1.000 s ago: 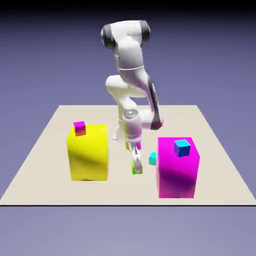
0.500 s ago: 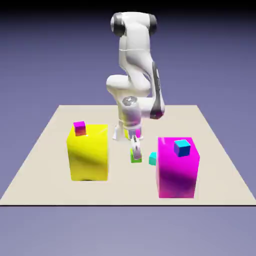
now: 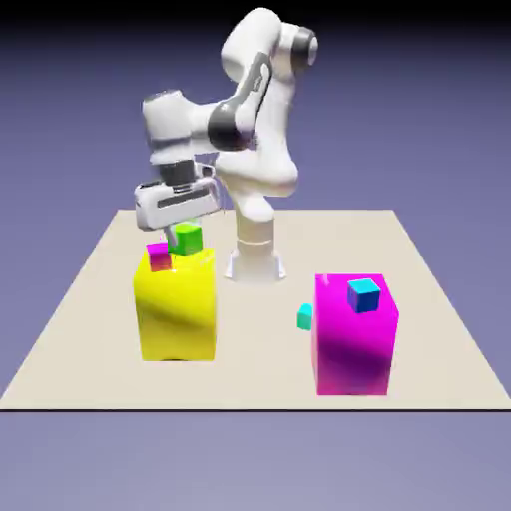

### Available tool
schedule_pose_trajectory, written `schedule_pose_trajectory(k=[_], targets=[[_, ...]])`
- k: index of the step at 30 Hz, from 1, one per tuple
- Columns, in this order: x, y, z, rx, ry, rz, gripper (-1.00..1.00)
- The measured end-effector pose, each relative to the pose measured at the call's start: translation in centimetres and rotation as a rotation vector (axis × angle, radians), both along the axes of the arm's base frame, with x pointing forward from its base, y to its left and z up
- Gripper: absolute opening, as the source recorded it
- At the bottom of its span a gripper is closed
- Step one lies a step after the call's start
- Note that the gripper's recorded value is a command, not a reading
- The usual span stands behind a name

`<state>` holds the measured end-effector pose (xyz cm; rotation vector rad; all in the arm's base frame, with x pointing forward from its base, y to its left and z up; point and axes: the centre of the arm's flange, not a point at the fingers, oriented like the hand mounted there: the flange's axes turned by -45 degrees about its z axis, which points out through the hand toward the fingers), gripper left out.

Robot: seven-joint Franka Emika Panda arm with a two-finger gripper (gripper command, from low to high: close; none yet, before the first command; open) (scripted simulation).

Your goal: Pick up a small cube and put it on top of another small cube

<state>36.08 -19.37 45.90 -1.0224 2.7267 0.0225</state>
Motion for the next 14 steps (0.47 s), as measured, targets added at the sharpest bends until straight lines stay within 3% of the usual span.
schedule_pose_trajectory(k=[3, 5, 10, 11, 14], targets=[[-3.4, -3.2, 3.4, 0.004, 0.04, -0.194, -1.0], [-4.1, -3.1, 1.1, -0.007, 0.126, -0.24, -1.0], [-3.6, -2.9, -4.9, -0.007, 0.126, -0.24, -1.0], [-3.6, -2.9, -5.8, -0.007, 0.126, -0.24, 1.0], [-3.6, -3.0, -4.4, -0.005, 0.126, -0.24, 1.0]])
